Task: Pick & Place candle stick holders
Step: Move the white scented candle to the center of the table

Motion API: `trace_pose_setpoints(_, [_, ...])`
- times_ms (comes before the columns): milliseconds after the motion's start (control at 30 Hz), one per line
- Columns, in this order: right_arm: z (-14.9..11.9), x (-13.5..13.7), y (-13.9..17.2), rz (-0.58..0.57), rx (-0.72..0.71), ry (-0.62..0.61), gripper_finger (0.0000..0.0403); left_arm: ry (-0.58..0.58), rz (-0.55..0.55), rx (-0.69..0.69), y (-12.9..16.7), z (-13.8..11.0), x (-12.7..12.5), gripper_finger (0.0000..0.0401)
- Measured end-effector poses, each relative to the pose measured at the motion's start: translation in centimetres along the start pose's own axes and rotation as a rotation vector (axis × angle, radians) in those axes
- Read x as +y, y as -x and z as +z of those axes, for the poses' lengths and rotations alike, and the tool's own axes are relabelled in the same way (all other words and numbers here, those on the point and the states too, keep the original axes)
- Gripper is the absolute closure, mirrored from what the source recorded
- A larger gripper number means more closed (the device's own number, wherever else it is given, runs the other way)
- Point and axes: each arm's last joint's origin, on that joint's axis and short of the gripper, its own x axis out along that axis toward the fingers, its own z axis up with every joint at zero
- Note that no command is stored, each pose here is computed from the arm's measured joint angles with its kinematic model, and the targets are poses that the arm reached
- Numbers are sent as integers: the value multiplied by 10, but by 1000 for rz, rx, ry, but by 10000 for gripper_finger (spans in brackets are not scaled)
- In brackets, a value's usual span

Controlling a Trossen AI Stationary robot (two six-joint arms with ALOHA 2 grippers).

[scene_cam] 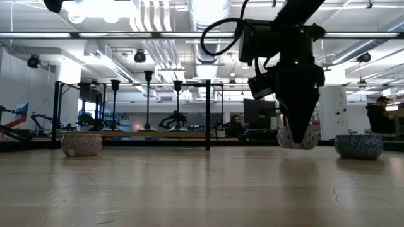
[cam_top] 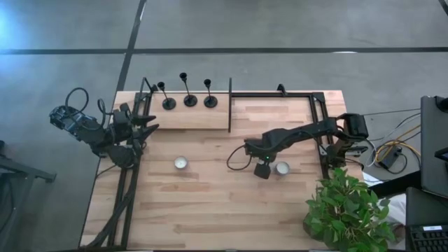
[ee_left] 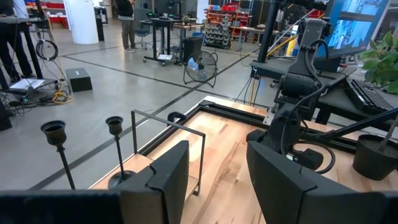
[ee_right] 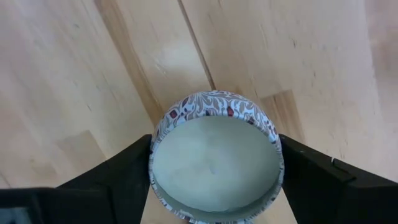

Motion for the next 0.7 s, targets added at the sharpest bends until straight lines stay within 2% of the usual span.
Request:
trace_pose_setpoints(267, [13, 9, 8, 44, -101, 19, 117, 0, 0, 0, 0, 0, 0, 233])
trace_pose_setpoints(367, [21, 17, 6, 38, -91, 39, 117, 0, 0, 0, 0, 0, 0, 233])
trace_pose_setpoints(700, [77, 60, -3, 24, -80, 252, 117, -3, 0, 0, 0, 0, 0, 233])
